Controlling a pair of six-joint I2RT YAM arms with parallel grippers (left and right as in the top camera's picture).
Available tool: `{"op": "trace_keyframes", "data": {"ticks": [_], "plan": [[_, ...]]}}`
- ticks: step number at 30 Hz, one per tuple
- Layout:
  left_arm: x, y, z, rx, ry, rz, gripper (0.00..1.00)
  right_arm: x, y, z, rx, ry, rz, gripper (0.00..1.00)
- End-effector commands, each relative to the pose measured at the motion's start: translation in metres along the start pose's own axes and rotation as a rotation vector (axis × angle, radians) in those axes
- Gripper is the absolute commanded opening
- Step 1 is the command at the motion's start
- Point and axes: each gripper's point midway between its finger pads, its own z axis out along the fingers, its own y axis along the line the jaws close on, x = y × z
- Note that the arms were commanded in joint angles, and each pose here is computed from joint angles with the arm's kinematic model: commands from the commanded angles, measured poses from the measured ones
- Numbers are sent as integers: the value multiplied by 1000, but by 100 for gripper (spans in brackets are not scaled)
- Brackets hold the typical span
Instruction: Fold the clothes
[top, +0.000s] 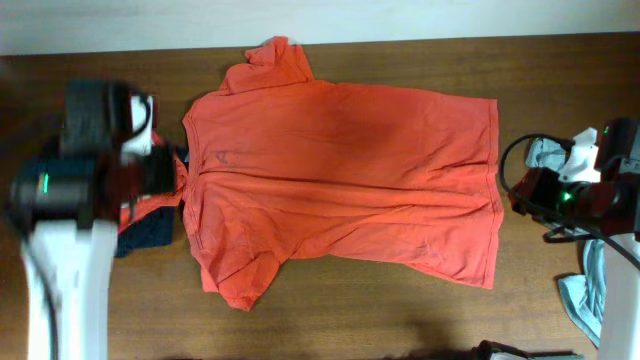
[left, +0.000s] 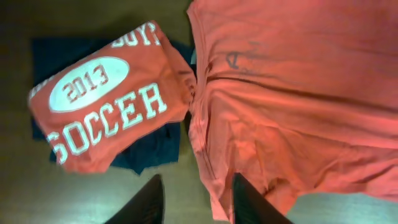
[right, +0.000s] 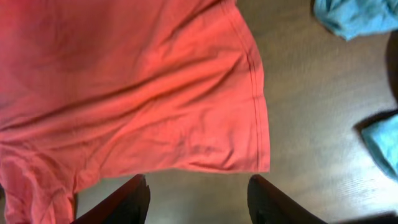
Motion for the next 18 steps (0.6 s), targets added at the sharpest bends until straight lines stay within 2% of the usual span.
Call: {"op": "trace_keyframes", "data": {"ticks": [1,3,4,7,10,15,18], "plan": [[50,5,21,-44,78,-132,44,10,0,9,-10,48,-6,56],[78,-4,38,-4,125,-192,53,14,-1,14,-7,64,-2,56],[90,-12,47,35,154,-222,54,15,-2,17,-7,69,-1,56],[124,-38,75,156,261,-303,55,19,-3,24,-10,88,4,56],[157,-54,100,207,379,-390,55,22,-5,28,-8,100,6,56],[187,-54,118,163,495,-453,54,28,-7,34,-4,121,6,56],[194,-49,121,108,524,-495,61,29,-9,38,-3,126,5,56]]}}
